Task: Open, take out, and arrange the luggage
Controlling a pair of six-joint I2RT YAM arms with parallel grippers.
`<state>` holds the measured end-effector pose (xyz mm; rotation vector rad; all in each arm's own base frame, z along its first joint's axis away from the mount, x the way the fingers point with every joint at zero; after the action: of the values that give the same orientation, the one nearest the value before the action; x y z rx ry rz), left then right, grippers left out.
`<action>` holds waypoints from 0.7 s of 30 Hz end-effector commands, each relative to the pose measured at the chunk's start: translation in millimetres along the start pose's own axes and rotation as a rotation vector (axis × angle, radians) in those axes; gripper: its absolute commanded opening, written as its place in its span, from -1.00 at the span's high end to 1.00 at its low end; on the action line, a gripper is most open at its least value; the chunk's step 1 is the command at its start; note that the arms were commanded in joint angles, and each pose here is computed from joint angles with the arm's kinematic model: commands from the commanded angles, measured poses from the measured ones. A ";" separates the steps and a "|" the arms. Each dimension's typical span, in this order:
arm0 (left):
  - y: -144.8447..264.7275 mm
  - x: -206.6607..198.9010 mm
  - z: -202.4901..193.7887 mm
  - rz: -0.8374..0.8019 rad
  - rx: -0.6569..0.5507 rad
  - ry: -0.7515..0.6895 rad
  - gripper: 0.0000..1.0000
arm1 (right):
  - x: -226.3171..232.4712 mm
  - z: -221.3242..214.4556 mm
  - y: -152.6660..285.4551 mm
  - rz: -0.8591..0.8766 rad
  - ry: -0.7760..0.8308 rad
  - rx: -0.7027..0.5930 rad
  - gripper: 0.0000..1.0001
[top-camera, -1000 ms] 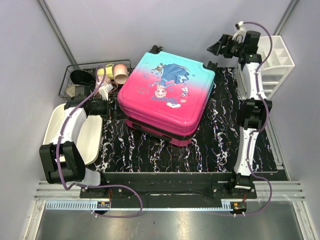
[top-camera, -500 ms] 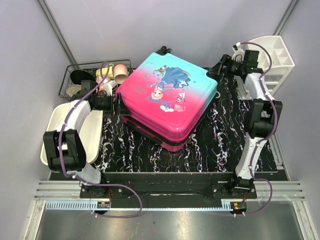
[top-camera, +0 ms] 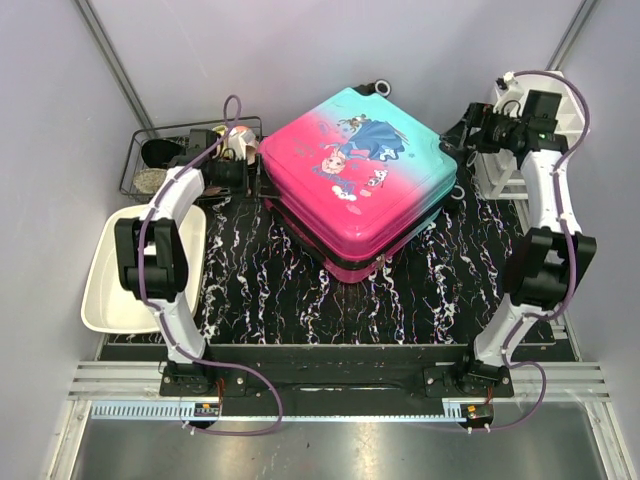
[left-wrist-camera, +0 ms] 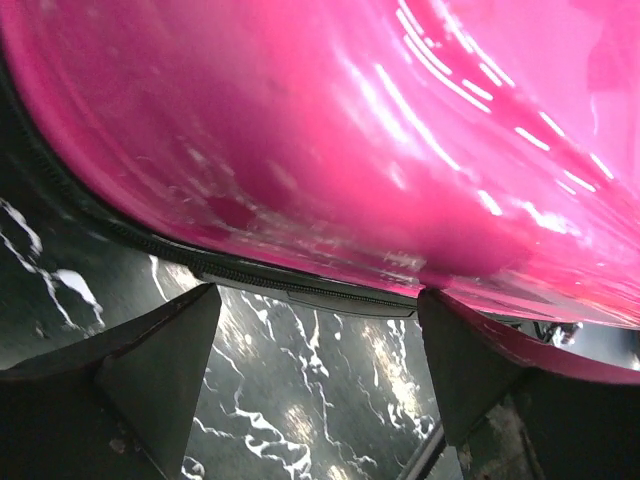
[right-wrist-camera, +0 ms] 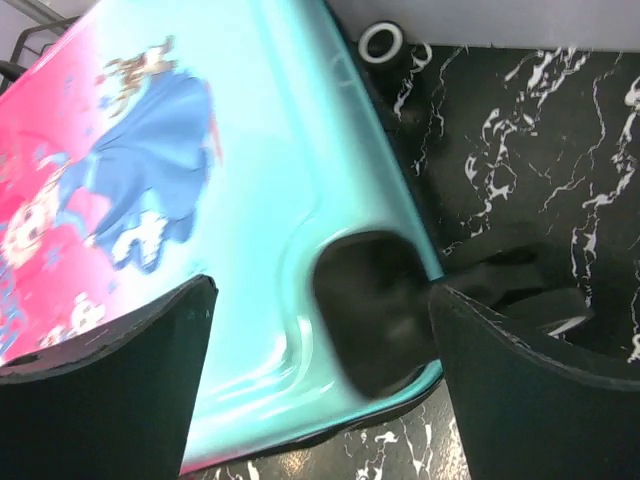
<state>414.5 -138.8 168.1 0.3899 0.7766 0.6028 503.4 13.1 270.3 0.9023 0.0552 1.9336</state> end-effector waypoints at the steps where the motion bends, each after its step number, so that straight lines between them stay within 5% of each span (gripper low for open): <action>1: 8.1 -1.0 85.8 0.047 -0.210 -0.203 -0.69 | 56.4 13.4 50.7 0.051 0.168 -0.053 -0.96; 7: 63.2 -58.8 74.7 0.018 -0.234 -0.482 -0.71 | 98.4 -17.0 101.1 0.089 0.248 -0.017 -0.99; 9: 82.4 -94.1 61.2 0.003 -0.220 -0.688 -0.74 | 111.5 -32.4 118.8 0.092 0.236 0.002 -0.99; 17: 88.2 -217.7 -83.2 -0.255 0.047 -1.513 -0.75 | 114.2 -112.2 161.2 -0.029 0.089 0.084 -0.98; 21: 67.5 -242.9 -114.6 -0.346 0.187 -1.711 -0.66 | 99.8 -149.8 172.4 -0.121 0.020 0.184 -0.98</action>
<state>173.9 -222.0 306.2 0.5213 -0.5761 -0.0479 284.7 52.3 313.4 0.8711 0.2024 1.9609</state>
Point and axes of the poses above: each gripper's point midway between its finger pads, its own y axis back along the fingers, its own x axis along the line the jaws close on, z = x × y, the point moved 1 cm from there along y, back along the fingers, and after that the axes turned 9 degrees about -y, right-handed, at the moved point
